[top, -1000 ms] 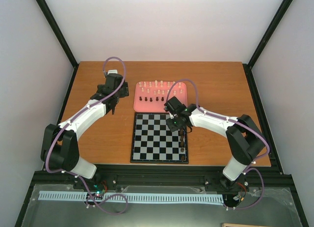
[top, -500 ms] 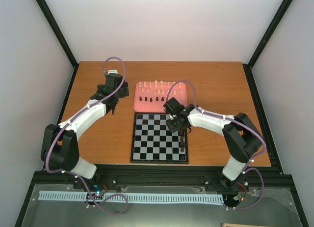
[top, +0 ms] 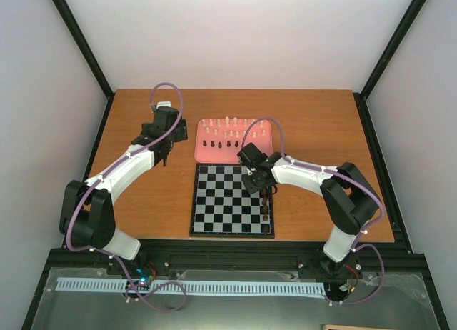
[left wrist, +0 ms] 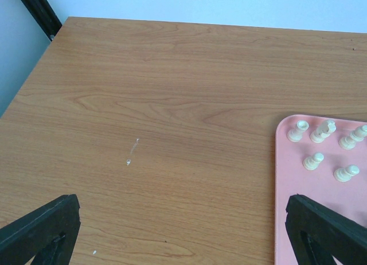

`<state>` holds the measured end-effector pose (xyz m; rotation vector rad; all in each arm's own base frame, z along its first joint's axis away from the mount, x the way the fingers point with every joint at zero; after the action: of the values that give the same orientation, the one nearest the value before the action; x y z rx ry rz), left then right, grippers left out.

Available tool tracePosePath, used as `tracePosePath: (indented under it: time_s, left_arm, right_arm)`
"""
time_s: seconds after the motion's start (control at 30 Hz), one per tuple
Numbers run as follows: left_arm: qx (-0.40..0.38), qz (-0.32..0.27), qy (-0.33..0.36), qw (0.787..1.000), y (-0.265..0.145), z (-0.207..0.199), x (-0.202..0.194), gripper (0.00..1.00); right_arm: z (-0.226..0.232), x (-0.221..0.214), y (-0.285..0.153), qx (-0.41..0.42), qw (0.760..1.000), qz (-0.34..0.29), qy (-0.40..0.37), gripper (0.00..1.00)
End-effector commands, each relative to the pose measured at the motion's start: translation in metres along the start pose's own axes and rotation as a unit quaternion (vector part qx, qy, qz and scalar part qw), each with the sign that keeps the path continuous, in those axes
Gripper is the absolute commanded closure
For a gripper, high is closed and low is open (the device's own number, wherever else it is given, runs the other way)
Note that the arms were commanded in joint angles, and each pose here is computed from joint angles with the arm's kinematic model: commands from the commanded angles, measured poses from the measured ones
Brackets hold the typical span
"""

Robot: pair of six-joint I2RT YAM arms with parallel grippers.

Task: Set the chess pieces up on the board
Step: Place the chess piece on the chessboard.

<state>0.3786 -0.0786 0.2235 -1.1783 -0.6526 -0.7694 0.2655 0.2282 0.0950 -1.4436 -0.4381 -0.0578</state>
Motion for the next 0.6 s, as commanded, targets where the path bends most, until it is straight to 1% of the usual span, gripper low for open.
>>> tracePosePath:
  time_s: [0.0,0.47,0.57]
  left_arm:
    - [0.005,-0.021,-0.007,1.000,-0.0023,0.0027,0.0145,0.00]
    - [0.006,-0.021,-0.007,1.000,-0.0020,0.0028,0.0143,0.00]
    - [0.005,-0.020,-0.006,1.000,-0.0018,0.0028,0.0135,0.00]
  right_arm:
    - [0.0024,0.0079,-0.0019,-0.005,1.000,-0.016,0.003,0.88]
    - [0.0037,0.0086,0.0023,-0.005,1.000,-0.012,0.000,0.87]
    - [0.0026,0.0085,0.0017,-0.009,1.000,-0.014,0.000,0.85]
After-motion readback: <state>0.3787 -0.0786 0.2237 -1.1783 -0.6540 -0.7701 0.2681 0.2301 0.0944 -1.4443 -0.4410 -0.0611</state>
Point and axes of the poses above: each gripper's point midway between its finger pads, its own y axis out along the fingers, its own z axis along the line the jaws close on, x = y × z, the point moved 6 cm from there along -y, back along the fingers, and after that the axes turned 15 degrees about y, right-handed, at the moved point
